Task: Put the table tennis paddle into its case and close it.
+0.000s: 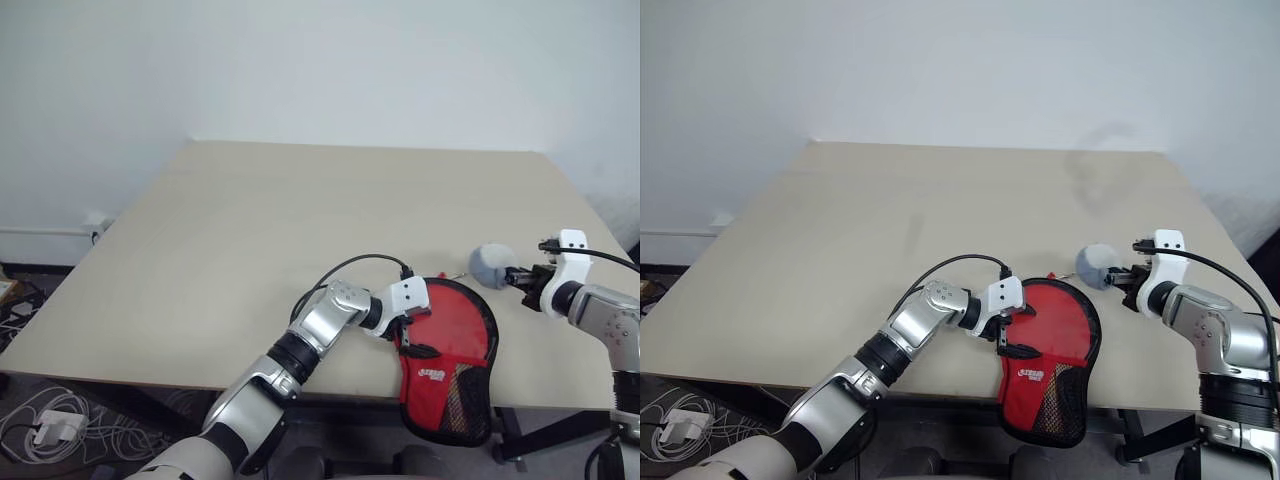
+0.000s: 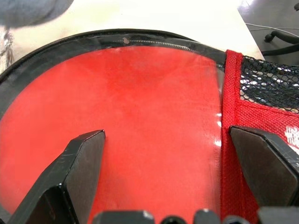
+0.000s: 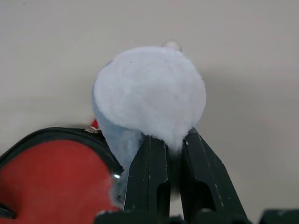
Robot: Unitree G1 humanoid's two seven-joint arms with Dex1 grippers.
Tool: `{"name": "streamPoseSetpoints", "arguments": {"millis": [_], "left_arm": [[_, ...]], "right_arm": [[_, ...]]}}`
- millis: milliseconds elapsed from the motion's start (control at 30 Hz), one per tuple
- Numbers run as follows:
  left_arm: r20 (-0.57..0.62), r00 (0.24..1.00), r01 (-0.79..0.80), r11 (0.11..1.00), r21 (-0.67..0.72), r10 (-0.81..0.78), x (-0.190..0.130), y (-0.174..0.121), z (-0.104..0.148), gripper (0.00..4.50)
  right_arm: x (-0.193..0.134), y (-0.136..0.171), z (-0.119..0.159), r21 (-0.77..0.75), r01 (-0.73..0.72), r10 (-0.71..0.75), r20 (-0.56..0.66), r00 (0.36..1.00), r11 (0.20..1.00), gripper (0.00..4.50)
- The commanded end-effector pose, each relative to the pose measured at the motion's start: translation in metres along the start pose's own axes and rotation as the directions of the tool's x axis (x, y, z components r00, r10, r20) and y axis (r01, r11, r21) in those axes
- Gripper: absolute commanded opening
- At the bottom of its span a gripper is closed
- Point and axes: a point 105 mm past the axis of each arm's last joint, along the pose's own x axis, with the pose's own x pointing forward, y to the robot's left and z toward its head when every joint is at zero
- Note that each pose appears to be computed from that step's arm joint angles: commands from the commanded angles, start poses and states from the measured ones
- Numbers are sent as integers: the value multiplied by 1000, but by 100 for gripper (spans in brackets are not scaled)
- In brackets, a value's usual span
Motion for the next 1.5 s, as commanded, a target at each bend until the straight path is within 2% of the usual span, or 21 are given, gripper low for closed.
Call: {"name": "streamPoseSetpoints", "arguments": {"millis": [33,233,433,633,767,900,1067,1300,1467,1500], "left_arm": [[-66,998,-8,999,-34,6,1,0,-18,450],[-62,998,-6,999,-41,4,3,-1,-18,450],[-56,998,0,999,-44,-3,6,-3,-18,450],[-46,999,5,999,-48,-7,9,-4,-17,450],[-38,999,6,999,-54,-8,11,-4,-15,450],[-36,999,6,998,-57,-8,13,-4,-15,450],[-30,999,10,998,-62,-12,14,-5,-15,450],[-34,999,9,998,-65,-11,15,-4,-16,450],[-36,999,7,998,-66,-9,15,-4,-17,450],[-35,999,4,998,-67,-6,16,-3,-17,450]], "right_arm": [[-28,-20,18,-83,45,-42,33,999,996,2],[-61,-42,1,-192,35,-56,-104,993,981,2],[-100,-47,-31,-253,-62,-8,-265,964,966,2],[-131,-33,-56,-270,-200,93,-360,928,942,2],[-150,-6,-80,-234,-340,216,-433,875,911,2],[-155,15,-93,-225,-413,276,-463,842,883,2],[-167,41,-118,-218,-532,352,-542,763,818,2],[-188,54,-141,-181,-628,406,-624,668,757,2],[-197,56,-146,-186,-666,415,-655,632,722,2],[-195,51,-145,-199,-653,395,-657,643,731,2]]}}
